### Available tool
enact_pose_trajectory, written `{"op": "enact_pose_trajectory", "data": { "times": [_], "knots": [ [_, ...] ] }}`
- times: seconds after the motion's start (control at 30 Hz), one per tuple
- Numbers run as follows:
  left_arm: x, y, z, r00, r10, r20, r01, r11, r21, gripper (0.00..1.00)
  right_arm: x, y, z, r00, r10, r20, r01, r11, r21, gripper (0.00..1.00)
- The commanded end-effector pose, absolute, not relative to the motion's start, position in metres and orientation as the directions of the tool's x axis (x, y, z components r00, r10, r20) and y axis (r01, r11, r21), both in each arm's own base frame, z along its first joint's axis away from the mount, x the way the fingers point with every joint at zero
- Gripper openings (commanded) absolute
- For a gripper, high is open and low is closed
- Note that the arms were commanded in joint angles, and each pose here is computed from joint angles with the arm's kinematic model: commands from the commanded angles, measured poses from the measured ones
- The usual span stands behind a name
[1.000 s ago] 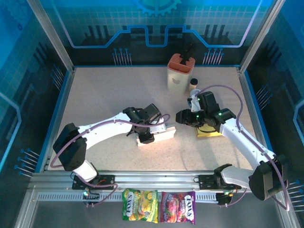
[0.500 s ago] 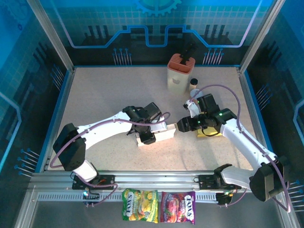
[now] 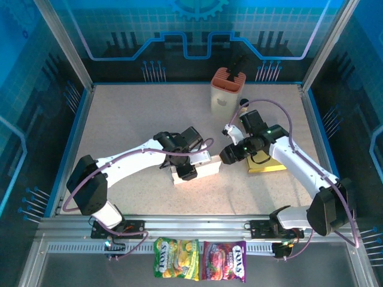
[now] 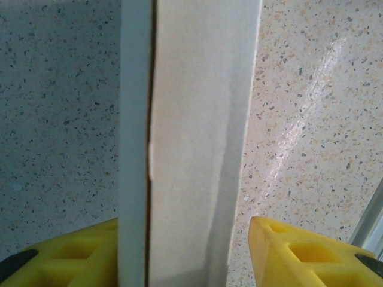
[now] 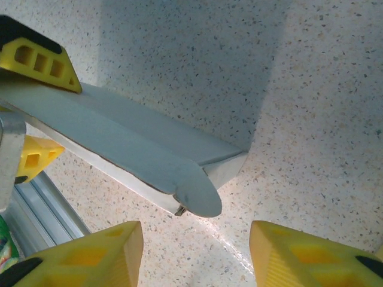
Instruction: Fold the paper box
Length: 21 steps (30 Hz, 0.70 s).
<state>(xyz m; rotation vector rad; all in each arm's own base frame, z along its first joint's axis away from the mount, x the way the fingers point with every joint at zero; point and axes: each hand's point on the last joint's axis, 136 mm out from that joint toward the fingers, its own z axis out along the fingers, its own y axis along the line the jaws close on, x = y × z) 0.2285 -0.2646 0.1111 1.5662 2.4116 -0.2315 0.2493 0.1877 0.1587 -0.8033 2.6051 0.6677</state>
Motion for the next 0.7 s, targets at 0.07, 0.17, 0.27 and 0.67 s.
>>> {"op": "enact_pose_trajectory", "data": {
  "times": [0.07,0.17,0.27,0.67],
  "knots": [
    [0.226,-0.268,0.116,-0.412,0.86,-0.302,0.907,0.419,-0.041,0.51,0.246,0.193,0.163,-0.747,-0.502,-0.435,-0.648,0.695,0.311,0.48],
    [0.227,-0.269,0.116,-0.41,0.86,-0.302,0.907,0.418,-0.041,0.51,0.248,0.195,0.161,-0.748,-0.509,-0.427,-0.65,0.692,0.314,0.42],
    [0.228,-0.269,0.117,-0.411,0.86,-0.302,0.907,0.42,-0.04,0.51,0.248,0.197,0.159,-0.746,-0.519,-0.417,-0.654,0.691,0.308,0.38],
    [0.228,-0.27,0.116,-0.403,0.867,-0.294,0.911,0.409,-0.045,0.5,0.258,0.198,0.16,-0.742,-0.527,-0.415,-0.652,0.713,0.259,0.23]
  ]
}}
